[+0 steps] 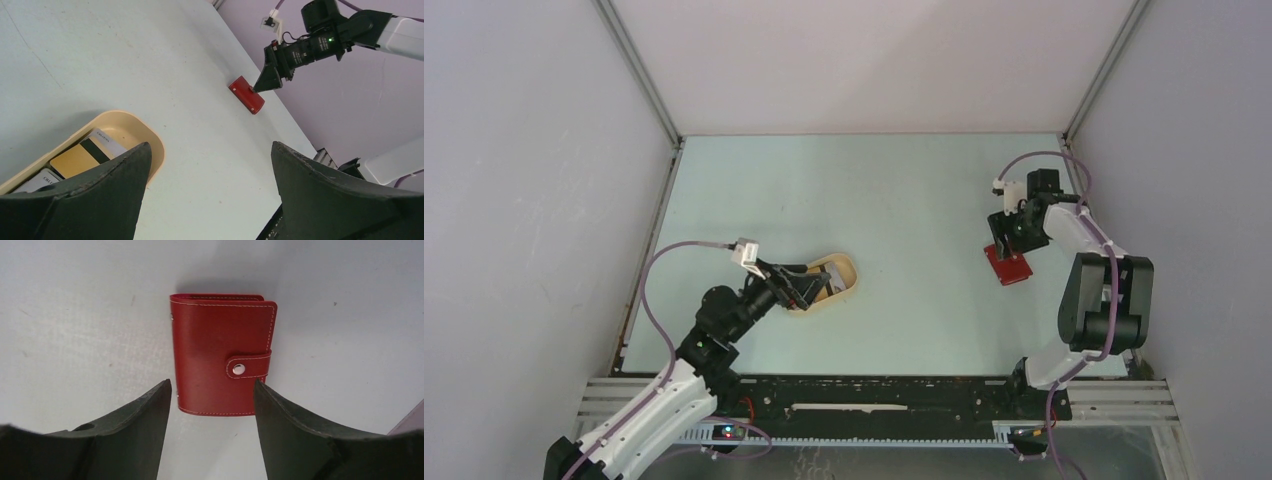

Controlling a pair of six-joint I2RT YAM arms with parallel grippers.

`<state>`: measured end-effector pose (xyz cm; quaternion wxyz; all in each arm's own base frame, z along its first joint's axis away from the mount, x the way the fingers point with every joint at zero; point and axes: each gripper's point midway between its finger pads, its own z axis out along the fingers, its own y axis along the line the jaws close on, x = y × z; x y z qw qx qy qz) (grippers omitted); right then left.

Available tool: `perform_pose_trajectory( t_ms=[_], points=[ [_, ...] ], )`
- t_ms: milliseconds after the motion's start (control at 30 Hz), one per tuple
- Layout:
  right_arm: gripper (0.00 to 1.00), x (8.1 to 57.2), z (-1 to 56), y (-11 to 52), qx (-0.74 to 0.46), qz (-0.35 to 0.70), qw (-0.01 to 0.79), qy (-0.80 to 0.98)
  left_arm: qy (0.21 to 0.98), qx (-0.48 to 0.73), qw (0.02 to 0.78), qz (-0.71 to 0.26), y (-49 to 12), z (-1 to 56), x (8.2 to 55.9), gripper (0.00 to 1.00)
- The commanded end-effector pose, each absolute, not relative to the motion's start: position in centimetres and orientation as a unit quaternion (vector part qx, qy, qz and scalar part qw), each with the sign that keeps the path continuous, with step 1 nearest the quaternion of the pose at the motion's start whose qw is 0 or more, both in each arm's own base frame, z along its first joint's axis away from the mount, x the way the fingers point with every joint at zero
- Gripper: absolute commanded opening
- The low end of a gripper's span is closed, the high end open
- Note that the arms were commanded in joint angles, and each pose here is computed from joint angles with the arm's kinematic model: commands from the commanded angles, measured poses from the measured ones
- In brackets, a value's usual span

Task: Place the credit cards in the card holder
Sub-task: Move the card holder to the center of the board.

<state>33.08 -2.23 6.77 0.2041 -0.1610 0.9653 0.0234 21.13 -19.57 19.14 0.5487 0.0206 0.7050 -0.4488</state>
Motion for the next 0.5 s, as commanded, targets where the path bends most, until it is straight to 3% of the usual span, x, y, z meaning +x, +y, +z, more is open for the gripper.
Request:
perform_pose_trajectory(
  t_ms=[0,267,467],
  points=[
    [0.72,33.7,6.8,-4.3,-0.125,0.008,0.212,0.969,0.690,0.026,0.551,-0.468,-20.0,19.8,20.7,0.94],
    [0.81,32.8,4.3,-5.3,-0.086,0.058,0.165,0.981,0.685,0.028,0.550,-0.476,-20.2,19.8,20.6,0.94],
    [0.73,32.1,3.0,-2.9,-0.102,0.114,0.129,0.980,0.674,0.034,0.548,-0.493,-20.6,20.1,20.2,0.93]
  ],
)
